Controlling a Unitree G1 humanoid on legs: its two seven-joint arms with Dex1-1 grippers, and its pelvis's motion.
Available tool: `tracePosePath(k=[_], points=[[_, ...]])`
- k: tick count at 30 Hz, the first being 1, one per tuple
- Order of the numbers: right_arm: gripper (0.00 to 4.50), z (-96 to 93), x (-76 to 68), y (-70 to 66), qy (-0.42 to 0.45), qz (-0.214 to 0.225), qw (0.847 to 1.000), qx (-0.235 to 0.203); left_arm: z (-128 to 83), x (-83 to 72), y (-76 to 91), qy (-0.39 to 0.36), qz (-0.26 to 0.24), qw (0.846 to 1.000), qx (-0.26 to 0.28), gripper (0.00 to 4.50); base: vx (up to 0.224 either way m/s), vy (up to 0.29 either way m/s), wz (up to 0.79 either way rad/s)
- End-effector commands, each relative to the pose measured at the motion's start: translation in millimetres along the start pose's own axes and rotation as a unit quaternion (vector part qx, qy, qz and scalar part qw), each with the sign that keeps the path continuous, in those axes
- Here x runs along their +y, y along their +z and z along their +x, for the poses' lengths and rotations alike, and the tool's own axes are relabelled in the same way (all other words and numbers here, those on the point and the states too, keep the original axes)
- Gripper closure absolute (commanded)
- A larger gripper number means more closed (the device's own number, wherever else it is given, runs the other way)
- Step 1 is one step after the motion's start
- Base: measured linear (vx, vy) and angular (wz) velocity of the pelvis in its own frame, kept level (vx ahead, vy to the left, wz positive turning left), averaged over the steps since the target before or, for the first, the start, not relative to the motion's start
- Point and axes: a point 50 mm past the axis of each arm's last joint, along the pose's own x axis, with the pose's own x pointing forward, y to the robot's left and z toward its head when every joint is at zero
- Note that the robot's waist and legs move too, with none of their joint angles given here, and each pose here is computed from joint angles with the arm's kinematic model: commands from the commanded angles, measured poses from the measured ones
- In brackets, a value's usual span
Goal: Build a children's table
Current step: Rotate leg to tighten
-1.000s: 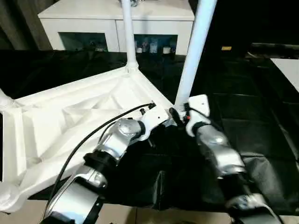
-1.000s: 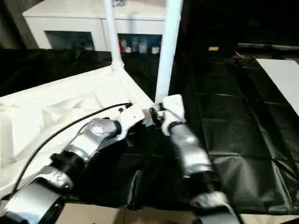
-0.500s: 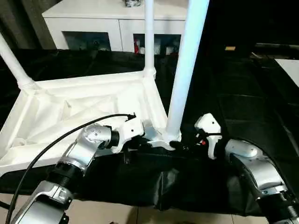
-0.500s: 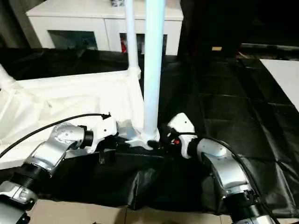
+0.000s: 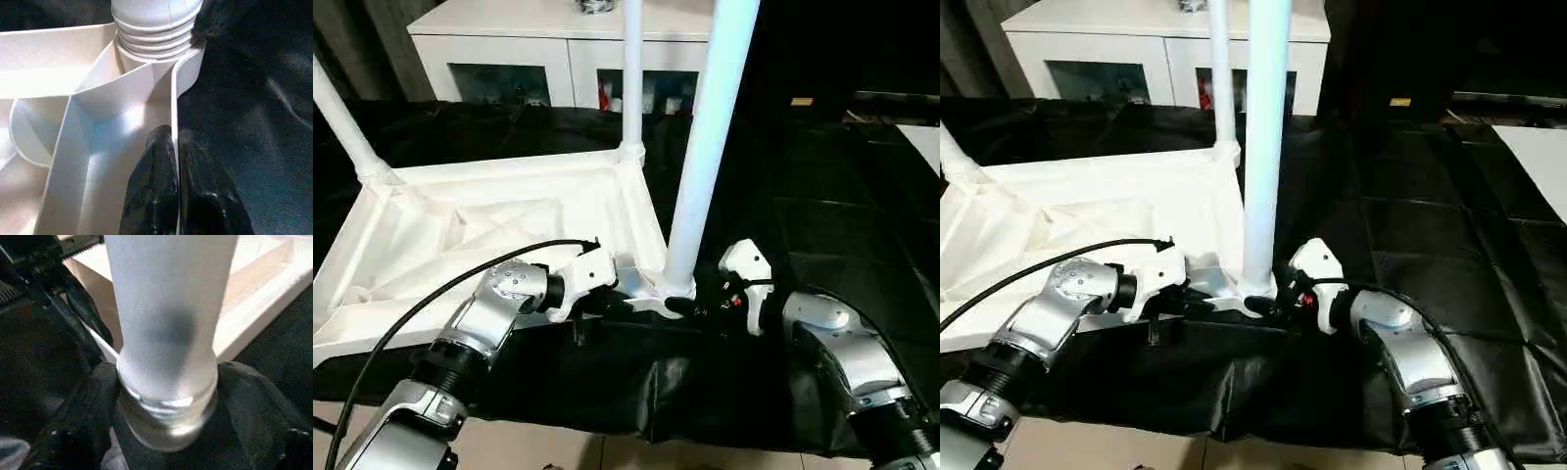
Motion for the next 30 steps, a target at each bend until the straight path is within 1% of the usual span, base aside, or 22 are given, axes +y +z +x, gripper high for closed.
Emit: tracePosePath(k=[1, 3, 4, 5, 13, 15, 17, 18, 19, 20, 21, 22, 23, 24, 26, 27, 29, 30], points=[[1.36, 1.9, -2.8, 11.3, 0.007, -0.009, 1.000, -0.025, 4, -4.7, 5.7, -0.021, 0.005, 0.999, -0.024, 4.50, 0.000, 0.000, 0.00], [1.45, 3.5, -2.1, 10.8, 0.012, -0.007, 1.000, -0.027, 4, -4.6, 5.8, -0.021, 0.005, 0.999, -0.023, 4.50, 0.000, 0.000, 0.00], [1.66, 3.7, -2.0, 10.8, 0.013, -0.007, 1.000, -0.028, 4, -4.6, 5.8, -0.021, 0.005, 1.000, -0.023, 4.50, 0.000, 0.000, 0.00], [1.70, 4.1, -2.0, 10.8, 0.014, -0.006, 0.999, -0.028, 4, -4.5, 5.9, -0.021, 0.005, 1.000, -0.023, 4.50, 0.000, 0.000, 0.00], [1.79, 4.5, -2.8, 8.7, 0.016, -0.006, 0.999, -0.028, 4, -5.1, 3.5, -0.019, 0.005, 1.000, -0.017, 4.50, 0.000, 0.000, 0.00], [1.79, 5.3, -5.9, 6.1, -0.008, -0.009, 1.000, -0.018, 5, -4.0, 1.8, -0.009, 0.004, 1.000, -0.009, 4.50, 0.000, 0.000, 0.00], [1.79, 9.6, -13.2, 1.9, -0.067, -0.008, 0.998, -0.003, 9, 1.2, -0.3, 0.026, 0.000, 1.000, 0.010, 4.50, 0.000, 0.000, 0.00], [1.79, 13.1, -17.4, -0.1, -0.106, -0.002, 0.994, 0.003, 13, 5.5, -0.9, 0.051, -0.003, 0.998, 0.021, 4.50, 0.000, 0.000, 0.00], [1.79, 13.2, -17.5, -0.2, -0.107, -0.002, 0.994, 0.003, 13, 5.5, -0.9, 0.051, -0.003, 0.998, 0.021, 4.50, 0.000, 0.000, 0.00], [1.80, 16.2, -20.7, -1.6, -0.139, 0.011, 0.990, 0.004, 16, 8.9, -0.3, 0.070, -0.008, 0.997, 0.025, 4.50, 0.000, 0.000, 0.00], [1.80, 20.8, -24.5, -2.9, -0.188, 0.030, 0.982, 0.004, 22, 13.3, 3.4, 0.094, -0.019, 0.995, 0.020, 4.50, 0.000, 0.000, 0.00], [1.80, 26.6, -27.9, -5.6, -0.243, 0.057, 0.968, 0.008, 29, 18.1, 9.2, 0.120, -0.033, 0.992, 0.013, 4.50, 0.000, 0.000, 0.00], [1.80, 26.6, -27.9, -5.6, -0.243, 0.057, 0.968, 0.008, 29, 18.1, 9.2, 0.120, -0.033, 0.992, 0.013, 4.50, 0.000, 0.000, 0.00], [1.80, 28.2, -28.4, -6.8, -0.255, 0.065, 0.965, 0.010, 31, 19.2, 10.9, 0.126, -0.035, 0.991, 0.012, 4.50, 0.000, 0.000, 0.00], [1.80, 38.5, -28.1, -10.1, -0.301, 0.081, 0.950, 0.028, 43, 24.3, 19.6, 0.157, -0.043, 0.987, 0.012, 4.50, 0.000, 0.000, 0.00], [1.80, 46.9, -27.9, -11.0, -0.338, 0.099, 0.935, 0.035, 52, 28.8, 27.5, 0.189, -0.053, 0.980, 0.010, 4.50, 0.000, 0.000, 0.00], [1.80, 49.7, -28.2, -10.8, -0.352, 0.107, 0.929, 0.035, 55, 30.7, 30.1, 0.203, -0.056, 0.978, 0.010, 4.50, 0.000, 0.000, 0.00], [1.80, 55.4, -27.9, -10.6, -0.375, 0.122, 0.918, 0.037, 61, 32.6, 34.9, 0.218, -0.059, 0.974, 0.009, 4.50, 0.000, 0.000, 0.00]])
